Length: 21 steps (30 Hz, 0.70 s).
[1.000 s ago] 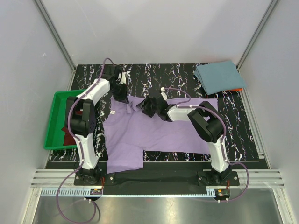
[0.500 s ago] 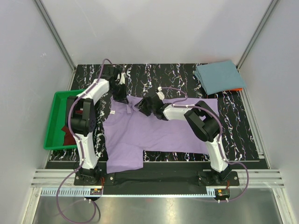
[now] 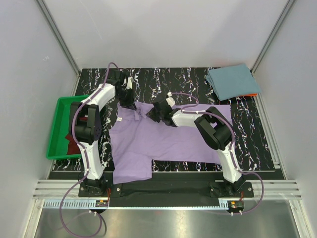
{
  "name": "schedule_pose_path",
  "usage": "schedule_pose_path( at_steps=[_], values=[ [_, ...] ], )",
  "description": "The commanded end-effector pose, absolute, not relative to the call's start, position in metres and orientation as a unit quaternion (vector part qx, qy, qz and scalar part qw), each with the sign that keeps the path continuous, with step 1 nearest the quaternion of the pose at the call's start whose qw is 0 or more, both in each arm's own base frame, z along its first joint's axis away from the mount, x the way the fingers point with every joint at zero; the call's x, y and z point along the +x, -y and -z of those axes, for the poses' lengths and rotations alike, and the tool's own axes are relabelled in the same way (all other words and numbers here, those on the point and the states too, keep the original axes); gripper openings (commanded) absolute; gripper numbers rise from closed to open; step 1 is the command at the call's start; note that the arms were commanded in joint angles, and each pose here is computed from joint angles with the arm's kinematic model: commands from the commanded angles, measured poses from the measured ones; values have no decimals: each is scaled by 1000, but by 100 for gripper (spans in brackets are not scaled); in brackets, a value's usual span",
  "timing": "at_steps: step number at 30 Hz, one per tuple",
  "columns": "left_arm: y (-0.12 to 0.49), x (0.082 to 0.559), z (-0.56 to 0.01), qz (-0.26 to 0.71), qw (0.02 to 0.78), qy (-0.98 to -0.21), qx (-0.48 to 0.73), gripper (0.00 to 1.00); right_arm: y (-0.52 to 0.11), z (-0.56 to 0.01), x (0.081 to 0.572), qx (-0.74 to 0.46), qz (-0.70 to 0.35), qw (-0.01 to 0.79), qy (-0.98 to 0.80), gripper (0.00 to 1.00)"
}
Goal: Fold and stack the t-shirts
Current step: Fold the tshirt
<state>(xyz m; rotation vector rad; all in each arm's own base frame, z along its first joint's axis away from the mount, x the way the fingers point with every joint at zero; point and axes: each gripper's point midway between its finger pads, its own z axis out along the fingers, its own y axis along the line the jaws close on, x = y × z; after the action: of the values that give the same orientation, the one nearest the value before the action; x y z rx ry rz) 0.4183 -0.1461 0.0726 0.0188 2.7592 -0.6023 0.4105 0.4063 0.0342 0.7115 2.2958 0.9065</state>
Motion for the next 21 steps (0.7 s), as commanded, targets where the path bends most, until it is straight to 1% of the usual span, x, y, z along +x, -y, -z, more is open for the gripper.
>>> schedule_pose_path(
  at_steps=[1, 5, 8, 9, 12, 15, 18, 20, 21],
  values=[
    [150, 427, -86, 230, 181, -956, 9, 0, -412, -47, 420, 265, -339, 308, -849, 0],
    [150, 426, -89, 231, 182, -956, 9, 0, -411, -55, 421, 250, -338, 319, -850, 0],
    [148, 421, -94, 229, 178, -957, 17, 0, -406, -72, 419, 220, -328, 334, -856, 0],
    [148, 418, -103, 231, 183, -955, 22, 0, -405, -88, 417, 213, -332, 339, -854, 0],
    [147, 409, -120, 234, 190, -953, 36, 0, -398, -105, 408, 176, -324, 349, -862, 0],
    [148, 393, -123, 233, 185, -953, 46, 2, -383, -107, 393, 149, -299, 345, -877, 0],
    [150, 383, -126, 235, 187, -952, 59, 1, -376, -104, 384, 124, -288, 343, -885, 0],
    [151, 383, -123, 238, 188, -952, 49, 1, -383, -103, 380, 115, -310, 335, -882, 0],
    [152, 387, -122, 240, 189, -951, 41, 0, -387, -94, 377, 114, -323, 327, -881, 3]
  ],
)
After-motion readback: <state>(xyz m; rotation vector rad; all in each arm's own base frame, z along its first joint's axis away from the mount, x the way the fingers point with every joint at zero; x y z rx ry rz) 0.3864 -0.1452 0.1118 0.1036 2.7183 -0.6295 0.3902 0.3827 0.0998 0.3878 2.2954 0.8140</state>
